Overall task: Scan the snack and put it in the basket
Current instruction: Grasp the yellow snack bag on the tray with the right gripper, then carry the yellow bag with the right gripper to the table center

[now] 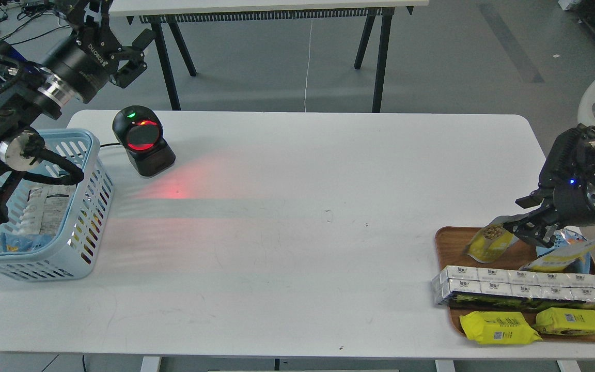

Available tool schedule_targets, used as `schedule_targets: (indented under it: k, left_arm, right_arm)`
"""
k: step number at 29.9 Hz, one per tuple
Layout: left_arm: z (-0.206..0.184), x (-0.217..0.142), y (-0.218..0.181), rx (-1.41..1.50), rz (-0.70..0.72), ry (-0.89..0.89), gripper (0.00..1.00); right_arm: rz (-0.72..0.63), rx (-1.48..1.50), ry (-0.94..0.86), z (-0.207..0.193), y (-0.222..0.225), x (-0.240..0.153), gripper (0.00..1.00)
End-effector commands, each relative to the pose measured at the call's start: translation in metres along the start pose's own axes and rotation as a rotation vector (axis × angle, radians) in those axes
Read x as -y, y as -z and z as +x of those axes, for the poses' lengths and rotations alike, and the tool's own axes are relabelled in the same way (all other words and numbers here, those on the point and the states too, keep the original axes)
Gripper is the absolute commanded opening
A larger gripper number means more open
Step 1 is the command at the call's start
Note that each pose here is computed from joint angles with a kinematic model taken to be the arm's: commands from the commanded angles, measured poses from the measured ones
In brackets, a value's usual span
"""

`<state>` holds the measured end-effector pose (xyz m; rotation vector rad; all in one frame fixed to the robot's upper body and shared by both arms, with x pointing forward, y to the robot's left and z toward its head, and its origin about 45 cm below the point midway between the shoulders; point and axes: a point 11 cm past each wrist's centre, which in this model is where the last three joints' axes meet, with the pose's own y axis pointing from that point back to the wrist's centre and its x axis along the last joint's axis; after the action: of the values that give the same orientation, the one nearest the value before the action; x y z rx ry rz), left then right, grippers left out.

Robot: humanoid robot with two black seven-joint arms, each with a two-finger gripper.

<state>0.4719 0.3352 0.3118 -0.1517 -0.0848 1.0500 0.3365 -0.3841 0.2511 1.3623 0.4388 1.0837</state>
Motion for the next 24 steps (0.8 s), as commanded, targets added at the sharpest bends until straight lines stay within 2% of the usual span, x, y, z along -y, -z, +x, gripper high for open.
schedule_targets:
  k: [1,3,16,20,24]
  left_arm:
    - [0.001,-0.001,0.0,0.001,0.002,-0.004,1.0]
    - [0.001,-0.001,0.0,0.001,0.002,-0.004,1.0]
    - [0.003,-0.001,-0.002,0.006,-0.002,-0.007,1.0]
    - [0.003,0.0,-0.003,0.006,-0.003,-0.006,1.0]
    - [0.004,0.0,-0.005,0.009,-0.005,-0.008,1.0]
  right_arm:
    - [0.001,-0.007,-0.012,0.004,0.0,0.0,0.1]
    - [0.0,-0.008,-0.015,0.005,0.0,0.0,0.01]
    - [-0.024,-0.037,-0.113,0.031,-0.006,-0.011,0.0]
    - [-0.03,-0.078,-0.189,0.068,-0.006,-0.017,0.0]
    - [-0.018,-0.2,-0.272,0.134,0.006,-0.024,0.0]
